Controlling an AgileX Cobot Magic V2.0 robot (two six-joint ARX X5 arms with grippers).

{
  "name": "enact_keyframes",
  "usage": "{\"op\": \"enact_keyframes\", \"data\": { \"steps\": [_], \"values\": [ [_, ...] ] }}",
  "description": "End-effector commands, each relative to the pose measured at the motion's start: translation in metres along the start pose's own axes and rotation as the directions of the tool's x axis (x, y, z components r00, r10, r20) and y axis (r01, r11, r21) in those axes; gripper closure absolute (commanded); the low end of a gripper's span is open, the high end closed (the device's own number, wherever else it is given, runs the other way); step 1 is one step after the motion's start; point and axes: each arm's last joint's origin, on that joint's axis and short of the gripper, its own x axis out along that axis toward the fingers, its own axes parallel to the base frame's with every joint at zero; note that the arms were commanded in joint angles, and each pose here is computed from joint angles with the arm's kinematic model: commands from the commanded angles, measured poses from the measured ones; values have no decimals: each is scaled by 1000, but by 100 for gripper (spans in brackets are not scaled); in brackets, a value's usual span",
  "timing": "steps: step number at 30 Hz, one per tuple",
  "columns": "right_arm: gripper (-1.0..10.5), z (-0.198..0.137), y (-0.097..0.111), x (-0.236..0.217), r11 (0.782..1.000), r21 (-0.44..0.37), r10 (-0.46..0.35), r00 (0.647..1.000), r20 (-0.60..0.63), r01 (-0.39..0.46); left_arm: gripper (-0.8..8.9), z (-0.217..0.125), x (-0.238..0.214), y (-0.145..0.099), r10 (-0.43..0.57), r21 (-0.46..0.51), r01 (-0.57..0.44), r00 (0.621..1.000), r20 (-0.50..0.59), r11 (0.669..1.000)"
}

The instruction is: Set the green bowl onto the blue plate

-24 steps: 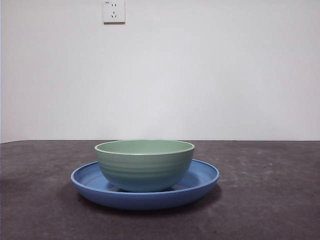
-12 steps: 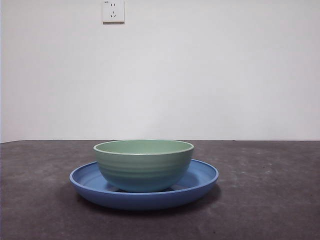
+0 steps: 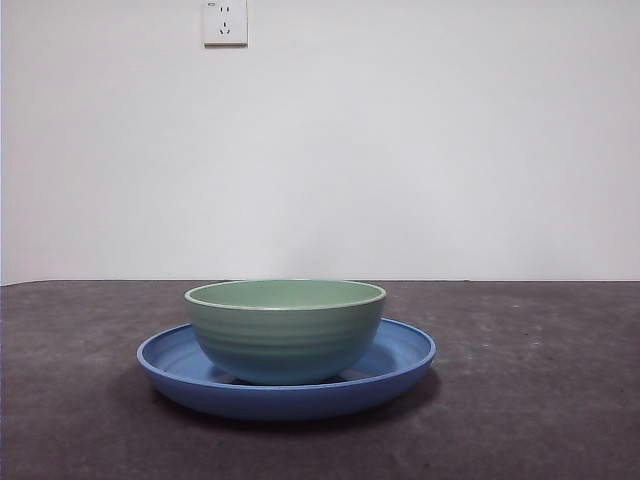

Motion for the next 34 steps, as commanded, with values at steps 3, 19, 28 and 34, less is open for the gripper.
{"op": "enact_keyframes", "data": {
  "steps": [3, 19, 28, 34],
  "values": [
    [918, 4, 1, -2, 1000, -14, 5, 1000, 13, -5, 781, -6, -1, 0, 1, -4, -1, 1000, -3, 1000],
    [918, 4, 1, -2, 1000, -16, 5, 1000, 20, -5, 781, -10, -1, 0, 1, -6, -2, 999, -37, 1000],
    [918, 4, 1, -2, 1000, -16, 5, 1000, 20, -5, 781, -10, -1, 0, 2, -6, -2, 999, -36, 1000],
    [918, 2, 3, -8, 1000, -31, -3, 999, 50, 4, 781, -10, -1, 0, 2, -6, -2, 999, -36, 1000]
  ]
}}
